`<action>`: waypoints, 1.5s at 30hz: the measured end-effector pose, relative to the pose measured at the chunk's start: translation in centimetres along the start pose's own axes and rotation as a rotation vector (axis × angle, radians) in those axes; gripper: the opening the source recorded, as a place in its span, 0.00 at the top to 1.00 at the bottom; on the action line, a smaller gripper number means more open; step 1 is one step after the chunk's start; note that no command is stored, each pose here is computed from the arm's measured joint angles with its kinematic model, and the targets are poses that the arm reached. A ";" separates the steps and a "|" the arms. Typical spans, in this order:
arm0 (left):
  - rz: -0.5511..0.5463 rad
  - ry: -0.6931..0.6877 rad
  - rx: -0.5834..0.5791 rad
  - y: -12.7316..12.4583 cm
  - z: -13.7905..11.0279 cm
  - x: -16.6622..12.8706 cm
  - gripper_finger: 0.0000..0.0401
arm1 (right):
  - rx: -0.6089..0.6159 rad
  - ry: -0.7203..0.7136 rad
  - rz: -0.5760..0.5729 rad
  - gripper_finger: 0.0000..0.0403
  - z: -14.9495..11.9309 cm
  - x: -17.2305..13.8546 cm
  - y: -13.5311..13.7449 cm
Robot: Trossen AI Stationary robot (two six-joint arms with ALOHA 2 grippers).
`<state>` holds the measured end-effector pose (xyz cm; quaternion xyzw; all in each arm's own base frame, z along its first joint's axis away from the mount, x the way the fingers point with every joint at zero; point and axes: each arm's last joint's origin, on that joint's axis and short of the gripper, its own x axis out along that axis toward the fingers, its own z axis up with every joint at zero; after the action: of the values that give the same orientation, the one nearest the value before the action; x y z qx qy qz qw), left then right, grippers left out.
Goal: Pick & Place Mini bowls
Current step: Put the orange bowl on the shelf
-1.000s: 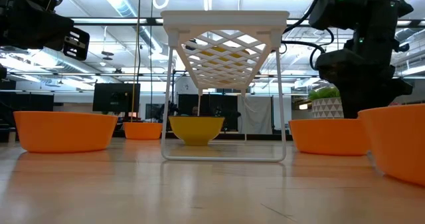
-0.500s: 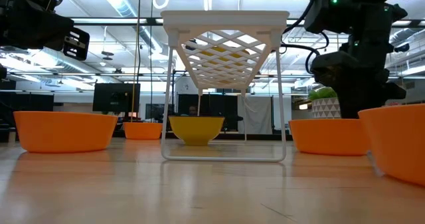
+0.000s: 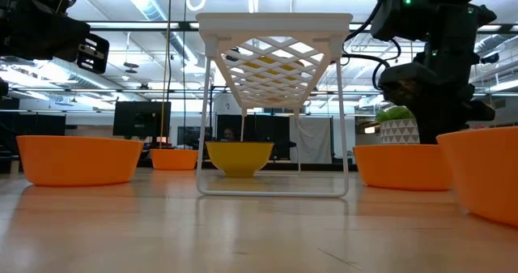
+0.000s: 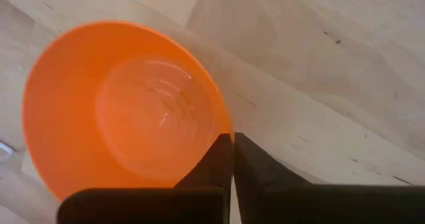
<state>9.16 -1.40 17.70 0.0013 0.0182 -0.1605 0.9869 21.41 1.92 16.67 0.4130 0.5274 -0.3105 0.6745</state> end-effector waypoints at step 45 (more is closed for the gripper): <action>0.000 0.000 0.000 0.0 0.0 0.0 0.97 | -0.245 -0.042 0.181 1.00 1.3 -14.6 3.4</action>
<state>9.17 -1.40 17.69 0.0013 0.0184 -0.1605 0.9869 21.22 2.07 31.75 0.3671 0.5078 -0.1903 0.7558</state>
